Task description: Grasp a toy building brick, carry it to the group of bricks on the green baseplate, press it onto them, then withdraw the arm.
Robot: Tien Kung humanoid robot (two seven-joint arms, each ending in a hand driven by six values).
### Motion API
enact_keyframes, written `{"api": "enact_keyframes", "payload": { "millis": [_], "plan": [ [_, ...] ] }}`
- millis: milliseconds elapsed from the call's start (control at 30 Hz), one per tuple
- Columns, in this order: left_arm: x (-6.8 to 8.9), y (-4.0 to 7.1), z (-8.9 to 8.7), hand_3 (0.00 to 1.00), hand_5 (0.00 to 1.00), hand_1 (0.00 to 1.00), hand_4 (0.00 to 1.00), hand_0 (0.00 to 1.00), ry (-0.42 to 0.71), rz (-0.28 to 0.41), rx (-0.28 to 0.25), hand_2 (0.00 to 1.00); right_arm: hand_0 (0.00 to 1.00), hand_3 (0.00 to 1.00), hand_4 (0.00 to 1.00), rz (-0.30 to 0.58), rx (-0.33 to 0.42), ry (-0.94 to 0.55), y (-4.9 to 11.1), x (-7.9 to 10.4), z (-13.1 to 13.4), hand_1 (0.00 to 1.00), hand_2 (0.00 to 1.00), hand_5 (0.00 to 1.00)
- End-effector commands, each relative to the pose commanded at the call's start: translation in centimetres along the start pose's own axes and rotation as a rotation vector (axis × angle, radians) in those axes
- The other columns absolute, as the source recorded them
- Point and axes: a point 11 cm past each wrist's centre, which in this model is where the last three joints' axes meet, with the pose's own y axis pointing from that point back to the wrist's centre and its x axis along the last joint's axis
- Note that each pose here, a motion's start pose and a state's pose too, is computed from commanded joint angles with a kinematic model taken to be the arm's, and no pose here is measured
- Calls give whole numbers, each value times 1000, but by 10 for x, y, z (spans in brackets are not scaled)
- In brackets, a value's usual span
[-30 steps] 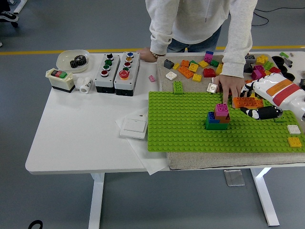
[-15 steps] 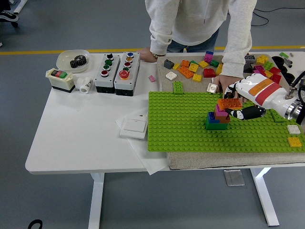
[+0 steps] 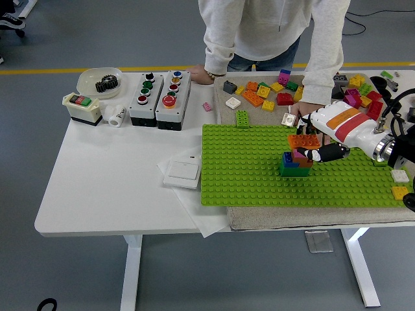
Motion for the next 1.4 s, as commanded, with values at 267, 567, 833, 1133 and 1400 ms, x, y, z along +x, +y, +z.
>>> {"api": "enact_keyframes", "payload": {
  "millis": [267,567,833,1133,1400],
  "plan": [
    [-3,-1,-1,635,621,838,718,840,3,-8,0,827,323,525,677,-18,-44,20,-4,-2,0,434,502,359],
    [-4,-1,-1,636,620,838,718,840,9,-14,-2,827,319,527,687,-41,-63,67,-5,-7,2,433,502,365],
    [-4,-1,-1,635,620,838,719,842,12,-16,-2,827,319,527,693,-46,-75,60,-4,-9,5,430,503,371],
    [-2,0,-2,634,620,838,719,841,11,-11,1,826,315,529,707,-42,-78,46,-3,-8,7,427,505,386],
    [0,1,-3,635,620,838,719,841,11,-8,4,826,313,529,714,-44,-69,35,-3,-9,3,426,505,393]
  ]
}}
